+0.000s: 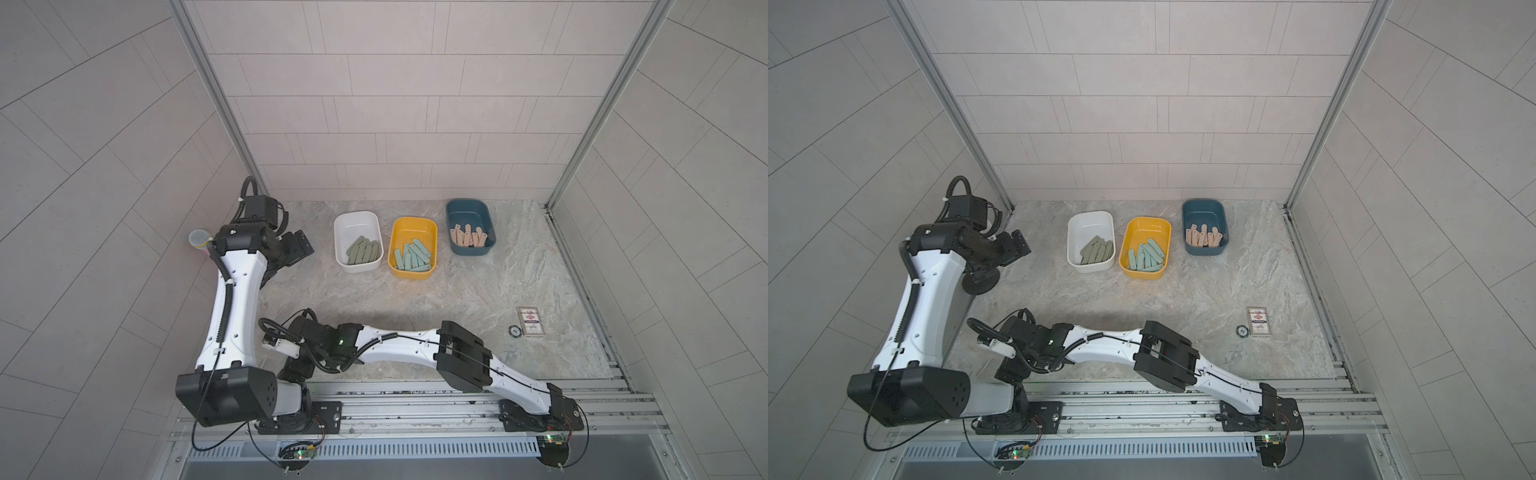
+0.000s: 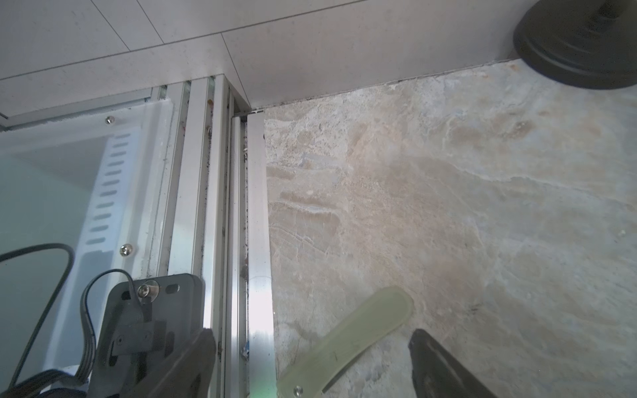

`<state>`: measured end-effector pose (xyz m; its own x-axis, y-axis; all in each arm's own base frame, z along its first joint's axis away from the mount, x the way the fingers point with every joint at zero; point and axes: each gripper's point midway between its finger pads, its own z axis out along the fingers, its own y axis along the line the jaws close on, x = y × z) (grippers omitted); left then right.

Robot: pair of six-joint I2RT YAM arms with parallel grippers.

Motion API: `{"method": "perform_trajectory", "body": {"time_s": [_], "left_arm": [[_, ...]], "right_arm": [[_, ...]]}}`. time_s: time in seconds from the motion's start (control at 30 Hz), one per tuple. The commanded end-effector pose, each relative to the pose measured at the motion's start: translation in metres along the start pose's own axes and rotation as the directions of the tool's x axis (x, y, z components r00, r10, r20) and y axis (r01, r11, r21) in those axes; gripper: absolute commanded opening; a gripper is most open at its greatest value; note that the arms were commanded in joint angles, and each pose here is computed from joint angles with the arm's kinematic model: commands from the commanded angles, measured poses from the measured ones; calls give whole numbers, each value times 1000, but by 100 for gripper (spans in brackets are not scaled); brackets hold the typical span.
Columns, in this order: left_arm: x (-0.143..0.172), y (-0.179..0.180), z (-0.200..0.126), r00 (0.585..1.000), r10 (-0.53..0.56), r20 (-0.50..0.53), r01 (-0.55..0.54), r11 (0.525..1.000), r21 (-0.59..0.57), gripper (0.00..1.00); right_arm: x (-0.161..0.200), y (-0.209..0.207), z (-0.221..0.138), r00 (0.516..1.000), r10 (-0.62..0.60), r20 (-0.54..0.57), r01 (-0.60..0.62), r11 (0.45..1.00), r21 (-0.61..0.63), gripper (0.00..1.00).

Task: Place the fruit knives into the storage box by color
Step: Move the fruit knife to the center of the board.

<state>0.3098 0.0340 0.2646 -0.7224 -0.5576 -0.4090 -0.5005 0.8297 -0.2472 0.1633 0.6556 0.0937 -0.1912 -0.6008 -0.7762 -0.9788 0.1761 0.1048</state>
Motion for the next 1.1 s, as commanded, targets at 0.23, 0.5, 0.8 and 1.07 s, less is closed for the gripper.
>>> {"method": "perform_trajectory", "body": {"time_s": [0.23, 0.5, 0.8, 1.07], "left_arm": [[0, -9, -17, 999, -7, 33, 4, 997, 76, 100], [-2, -17, -19, 1000, -8, 13, 6, 994, 112, 100], [2, -11, -14, 999, -23, 30, 20, 995, 96, 100], [1, -7, -29, 998, -17, 56, 12, 997, 81, 100]], "right_arm": [[53, -57, 2, 981, 19, -194, 14, 986, 167, 77], [67, -94, -18, 979, 98, -181, -57, 974, 217, 56], [45, -80, -31, 989, 112, -102, -100, 988, 115, 57], [18, -30, -2, 998, 57, -21, -57, 998, -15, 65]]}}
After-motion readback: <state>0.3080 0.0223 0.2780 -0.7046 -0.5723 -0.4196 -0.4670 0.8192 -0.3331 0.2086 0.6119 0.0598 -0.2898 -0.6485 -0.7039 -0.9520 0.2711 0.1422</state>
